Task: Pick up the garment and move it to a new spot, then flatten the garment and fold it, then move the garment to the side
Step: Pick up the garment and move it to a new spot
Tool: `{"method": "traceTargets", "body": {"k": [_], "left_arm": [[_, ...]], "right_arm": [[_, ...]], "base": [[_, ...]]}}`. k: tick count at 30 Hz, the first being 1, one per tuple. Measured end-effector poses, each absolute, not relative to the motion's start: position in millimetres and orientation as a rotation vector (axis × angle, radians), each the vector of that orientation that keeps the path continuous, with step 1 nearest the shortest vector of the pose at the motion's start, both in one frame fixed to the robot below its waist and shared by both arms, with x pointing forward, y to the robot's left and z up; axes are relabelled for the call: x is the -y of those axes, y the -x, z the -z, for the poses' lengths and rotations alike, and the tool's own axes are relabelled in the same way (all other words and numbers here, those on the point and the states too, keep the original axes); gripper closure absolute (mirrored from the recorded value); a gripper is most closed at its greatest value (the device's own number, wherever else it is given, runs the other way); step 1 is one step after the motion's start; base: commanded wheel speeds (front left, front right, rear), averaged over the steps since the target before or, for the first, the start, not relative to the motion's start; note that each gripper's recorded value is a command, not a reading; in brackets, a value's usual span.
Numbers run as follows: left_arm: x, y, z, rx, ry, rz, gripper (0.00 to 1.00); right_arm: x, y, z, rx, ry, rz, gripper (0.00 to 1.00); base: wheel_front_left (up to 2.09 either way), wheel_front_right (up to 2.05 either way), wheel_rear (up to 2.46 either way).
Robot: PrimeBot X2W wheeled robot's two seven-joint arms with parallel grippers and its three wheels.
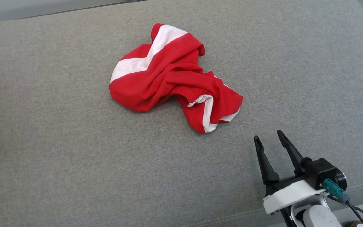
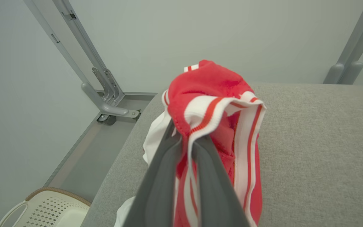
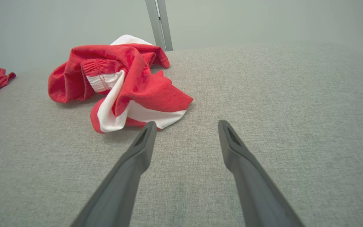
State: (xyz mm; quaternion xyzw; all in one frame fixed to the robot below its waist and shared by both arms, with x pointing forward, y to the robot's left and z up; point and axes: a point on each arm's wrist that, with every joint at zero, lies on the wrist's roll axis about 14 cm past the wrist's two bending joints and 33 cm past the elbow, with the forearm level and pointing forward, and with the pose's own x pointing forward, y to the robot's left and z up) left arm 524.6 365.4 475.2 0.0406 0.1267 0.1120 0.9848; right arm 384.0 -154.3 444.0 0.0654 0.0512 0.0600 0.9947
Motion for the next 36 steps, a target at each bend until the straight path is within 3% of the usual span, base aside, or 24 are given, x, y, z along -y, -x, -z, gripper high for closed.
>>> {"method": "traceTargets", "body": {"k": [1, 2, 3, 4, 19, 36], "left_arm": [[-365.2, -521.6, -472.4, -0.257, -0.080, -0.226, 1.00], [-365.0, -518.5, -469.8, -0.260, -0.082, -0.227, 0.64], [-366.1, -514.9, -467.2, -0.267, -0.079, -0.233, 0.56], [-366.6, -511.2, -464.1, -0.280, -0.075, -0.237, 0.00], [-353.8, -463.7, -497.0, -0.128, 0.094, -0.228, 0.00], [-246.1, -347.7, -521.5, 0.078, 0.158, -0.082, 0.00]], "right_arm": [[154.2, -383.6, -444.5, -0.101, -0.130, -0.121, 0.00], [154.3, -383.5, -445.5, -0.098, -0.128, -0.121, 0.00], [153.7, -383.7, -447.1, -0.093, -0.125, -0.124, 0.00], [153.0, -383.7, -448.9, -0.088, -0.123, -0.127, 0.00], [142.4, -360.0, -483.5, 0.010, -0.086, -0.167, 0.00], [132.2, -353.5, -526.8, 0.148, -0.004, -0.222, 0.00]], "base": [[0.00, 0.00, 0.00], [0.00, 0.00, 0.00], [0.00, 0.00, 0.00], [0.00, 0.00, 0.00], [0.00, 0.00, 0.00], [0.00, 0.00, 0.00]]}}
